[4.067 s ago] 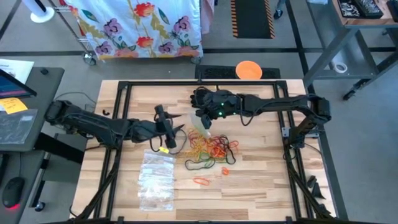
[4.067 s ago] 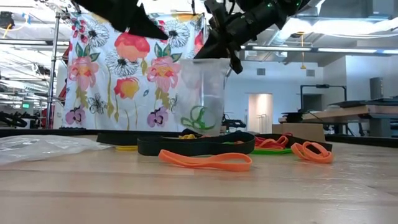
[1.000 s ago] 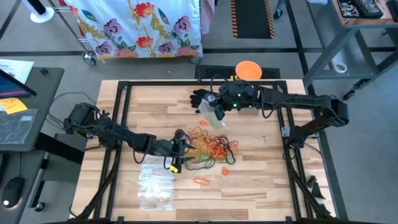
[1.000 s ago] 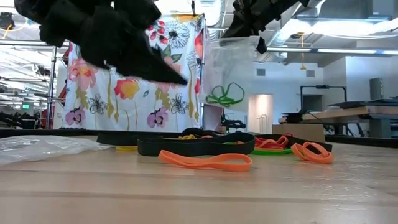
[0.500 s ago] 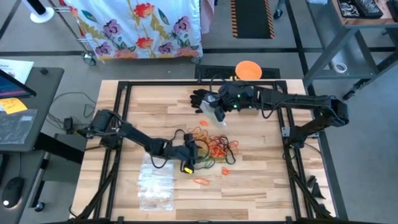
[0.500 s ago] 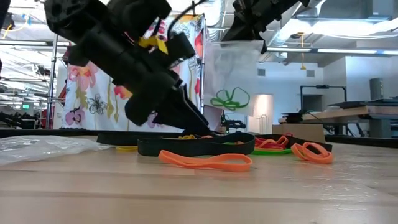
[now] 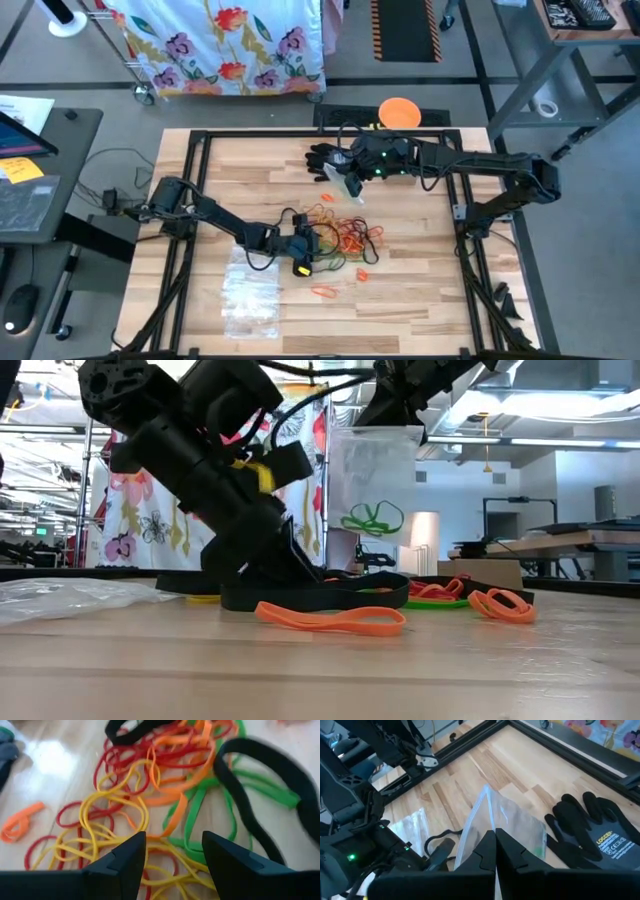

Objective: Sort rubber bands
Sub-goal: Put the green rubber band into the transparent zip bag

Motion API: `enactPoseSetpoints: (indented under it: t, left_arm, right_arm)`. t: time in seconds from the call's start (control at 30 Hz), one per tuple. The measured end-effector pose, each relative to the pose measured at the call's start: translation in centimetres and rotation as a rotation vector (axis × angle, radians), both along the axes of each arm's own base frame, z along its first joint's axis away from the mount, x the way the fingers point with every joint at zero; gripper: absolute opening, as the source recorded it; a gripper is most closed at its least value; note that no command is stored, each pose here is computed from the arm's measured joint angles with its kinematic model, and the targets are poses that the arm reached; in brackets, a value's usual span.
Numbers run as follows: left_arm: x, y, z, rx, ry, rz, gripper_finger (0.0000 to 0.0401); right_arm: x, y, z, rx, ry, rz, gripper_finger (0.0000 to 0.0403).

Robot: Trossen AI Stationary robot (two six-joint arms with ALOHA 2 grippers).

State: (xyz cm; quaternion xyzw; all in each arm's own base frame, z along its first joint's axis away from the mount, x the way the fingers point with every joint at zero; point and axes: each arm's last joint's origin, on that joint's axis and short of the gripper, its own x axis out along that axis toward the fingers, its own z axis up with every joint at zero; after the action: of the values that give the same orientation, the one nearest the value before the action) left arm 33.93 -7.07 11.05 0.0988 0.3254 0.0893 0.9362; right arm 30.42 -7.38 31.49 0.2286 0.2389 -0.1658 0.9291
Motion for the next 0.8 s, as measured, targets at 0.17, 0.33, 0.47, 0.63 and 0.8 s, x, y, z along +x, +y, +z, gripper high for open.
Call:
enactPoseSetpoints:
  t: [0.17, 0.33, 0.47, 0.63, 0.8]
  left_arm:
    - [-0.1, 0.0, -0.1, 0.004, 0.018, 0.005, 0.0194]
    - [-0.2, 0.1, -0.2, 0.011, 0.035, 0.003, 0.0169]
    - [-0.2, 0.0, -0.2, 0.011, 0.042, -0.015, 0.0096]
    - [-0.3, -0.3, -0.2, 0.064, 0.055, -0.046, 0.0010]
    - [0.1, -0.7, 2.1, 0.134, 0.001, -0.059, 0.0003]
  right_arm:
    - [0.0, 0.0, 0.0, 0.016, -0.004, -0.010, 0.0000]
    - [0.0, 0.0, 0.0, 0.030, -0.008, -0.019, 0.0000]
    - [0.0, 0.0, 0.0, 0.034, -0.009, -0.021, 0.0000]
    - [0.0, 0.0, 0.0, 0.025, -0.007, -0.016, 0.0000]
    - [0.0, 0.0, 0.0, 0.006, -0.002, -0.004, 0.0000]
